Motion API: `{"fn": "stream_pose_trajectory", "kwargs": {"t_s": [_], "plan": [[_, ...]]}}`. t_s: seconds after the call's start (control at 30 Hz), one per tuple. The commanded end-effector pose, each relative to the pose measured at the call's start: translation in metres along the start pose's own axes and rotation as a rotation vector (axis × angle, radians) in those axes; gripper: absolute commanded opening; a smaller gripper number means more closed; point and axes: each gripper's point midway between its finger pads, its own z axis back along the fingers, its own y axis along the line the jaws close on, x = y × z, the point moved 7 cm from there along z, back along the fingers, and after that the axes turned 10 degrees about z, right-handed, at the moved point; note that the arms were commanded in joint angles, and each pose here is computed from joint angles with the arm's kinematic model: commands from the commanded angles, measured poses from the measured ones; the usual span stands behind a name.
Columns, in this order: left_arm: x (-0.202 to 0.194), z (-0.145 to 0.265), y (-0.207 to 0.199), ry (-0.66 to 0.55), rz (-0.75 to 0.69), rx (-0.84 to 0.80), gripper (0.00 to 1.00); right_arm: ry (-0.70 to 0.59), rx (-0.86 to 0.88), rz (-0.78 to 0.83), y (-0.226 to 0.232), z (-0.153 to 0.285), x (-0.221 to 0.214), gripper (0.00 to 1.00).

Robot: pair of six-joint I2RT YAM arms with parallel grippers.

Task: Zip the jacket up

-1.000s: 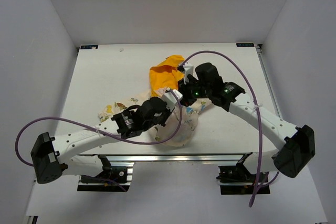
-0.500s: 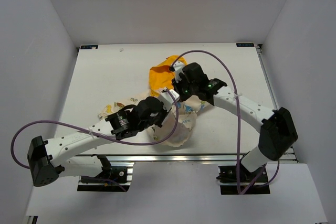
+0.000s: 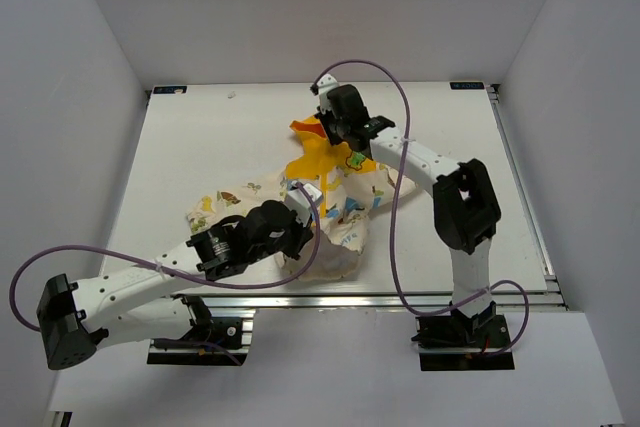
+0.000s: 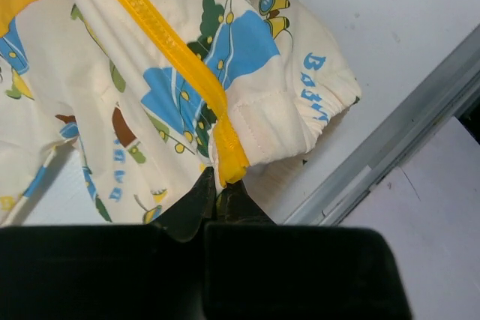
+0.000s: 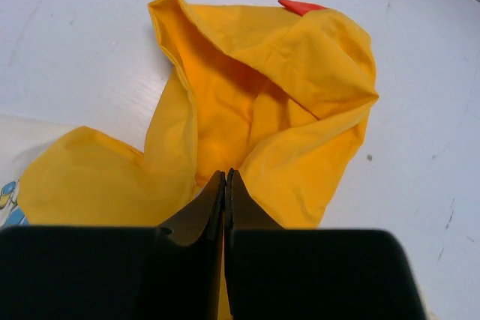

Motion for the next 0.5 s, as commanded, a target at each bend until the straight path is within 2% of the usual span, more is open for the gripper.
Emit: {"fn": "stream_pose_trajectory", "kwargs": {"t_s": [0.0, 0.03, 0.17, 0.27, 0.37, 0.47], "plan": [[-0.023, 0.001, -0.013, 0.073, 0.084, -0.119, 0.0, -0.176, -0.284, -0.001, -0.076, -0.019, 0.042, 0.0], [-0.026, -0.001, -0.015, 0.08, 0.102, -0.145, 0.0, -0.23, -0.306, -0.016, -0.088, -0.02, 0.057, 0.0], [-0.051, -0.011, -0.011, 0.151, 0.135, -0.132, 0.0, -0.26, -0.348, -0.032, -0.118, -0.053, 0.058, 0.0], [-0.066, -0.016, -0.015, 0.21, 0.172, -0.176, 0.0, -0.3, -0.351, -0.044, -0.128, -0.061, 0.071, 0.0], [-0.079, -0.018, -0.016, 0.261, 0.215, -0.192, 0.0, -0.337, -0.346, -0.045, -0.126, -0.071, 0.072, 0.0], [-0.086, -0.019, -0.013, 0.271, 0.231, -0.179, 0.0, -0.363, -0.274, -0.054, -0.119, -0.063, 0.076, 0.0]]}}
